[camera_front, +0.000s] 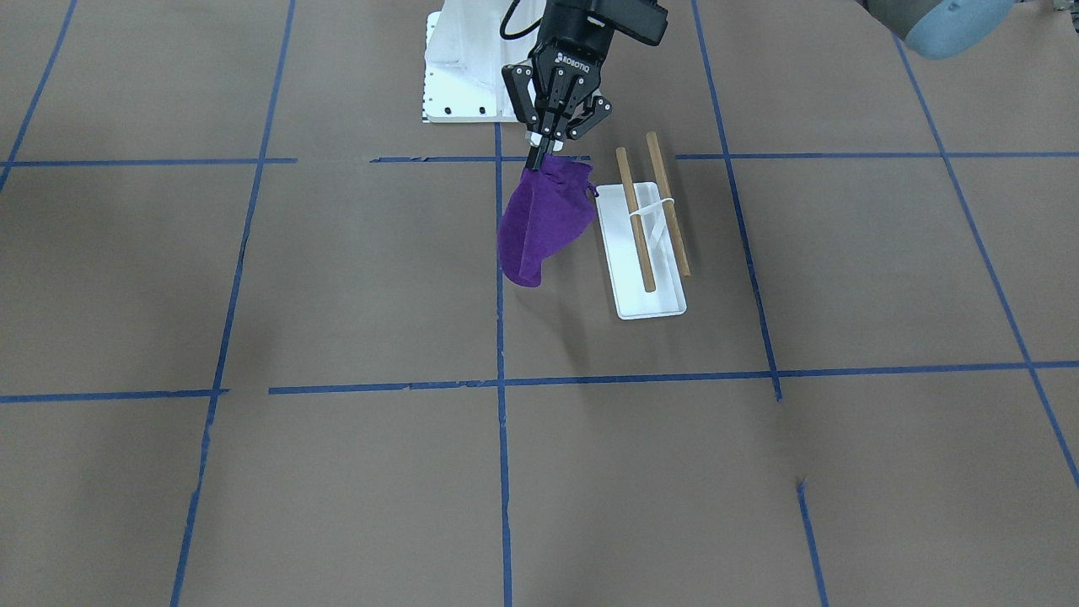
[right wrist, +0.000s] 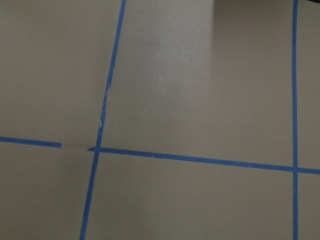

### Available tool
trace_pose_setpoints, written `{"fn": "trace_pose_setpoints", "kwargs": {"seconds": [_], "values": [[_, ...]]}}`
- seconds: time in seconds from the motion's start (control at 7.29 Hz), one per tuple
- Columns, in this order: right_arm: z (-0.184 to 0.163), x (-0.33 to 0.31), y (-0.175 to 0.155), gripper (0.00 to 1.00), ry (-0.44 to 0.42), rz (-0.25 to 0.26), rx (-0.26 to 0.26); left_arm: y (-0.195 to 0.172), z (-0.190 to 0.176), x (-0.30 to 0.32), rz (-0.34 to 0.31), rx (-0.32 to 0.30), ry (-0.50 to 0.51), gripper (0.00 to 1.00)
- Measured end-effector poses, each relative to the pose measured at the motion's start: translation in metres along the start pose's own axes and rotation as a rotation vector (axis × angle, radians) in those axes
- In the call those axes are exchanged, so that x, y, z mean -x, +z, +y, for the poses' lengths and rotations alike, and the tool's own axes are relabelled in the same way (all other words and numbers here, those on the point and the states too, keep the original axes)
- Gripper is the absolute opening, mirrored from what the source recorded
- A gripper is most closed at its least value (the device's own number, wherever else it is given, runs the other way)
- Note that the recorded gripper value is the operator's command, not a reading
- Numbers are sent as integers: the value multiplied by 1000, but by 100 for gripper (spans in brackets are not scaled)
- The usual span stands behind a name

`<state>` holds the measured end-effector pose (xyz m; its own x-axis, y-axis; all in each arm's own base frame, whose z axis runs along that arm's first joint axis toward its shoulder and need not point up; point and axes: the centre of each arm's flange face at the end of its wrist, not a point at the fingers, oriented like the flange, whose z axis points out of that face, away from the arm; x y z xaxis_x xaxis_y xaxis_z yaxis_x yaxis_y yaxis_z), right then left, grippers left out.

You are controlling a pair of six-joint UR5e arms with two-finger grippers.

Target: Hang towel on rack

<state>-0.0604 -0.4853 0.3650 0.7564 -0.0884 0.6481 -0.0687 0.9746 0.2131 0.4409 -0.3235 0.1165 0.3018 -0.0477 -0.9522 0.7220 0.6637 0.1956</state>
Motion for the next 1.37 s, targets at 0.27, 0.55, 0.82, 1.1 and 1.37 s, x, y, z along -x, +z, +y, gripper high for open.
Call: {"fn": "trace_pose_setpoints", "kwargs": {"seconds": [0.27,0.55,0.82,1.1,1.37], "values": [[7,-22,6,100,6,25,110,3,29,39,-73,-17,71,0],[10,-38,16,100,8,45,184,-8,27,84,-123,-42,117,0],[10,-46,21,100,6,52,215,-44,-6,134,-160,-63,141,0],[9,-46,21,100,4,50,218,-52,-20,153,-187,-88,156,0],[9,-45,22,100,4,42,219,-42,-12,166,-220,-93,184,0]]}}
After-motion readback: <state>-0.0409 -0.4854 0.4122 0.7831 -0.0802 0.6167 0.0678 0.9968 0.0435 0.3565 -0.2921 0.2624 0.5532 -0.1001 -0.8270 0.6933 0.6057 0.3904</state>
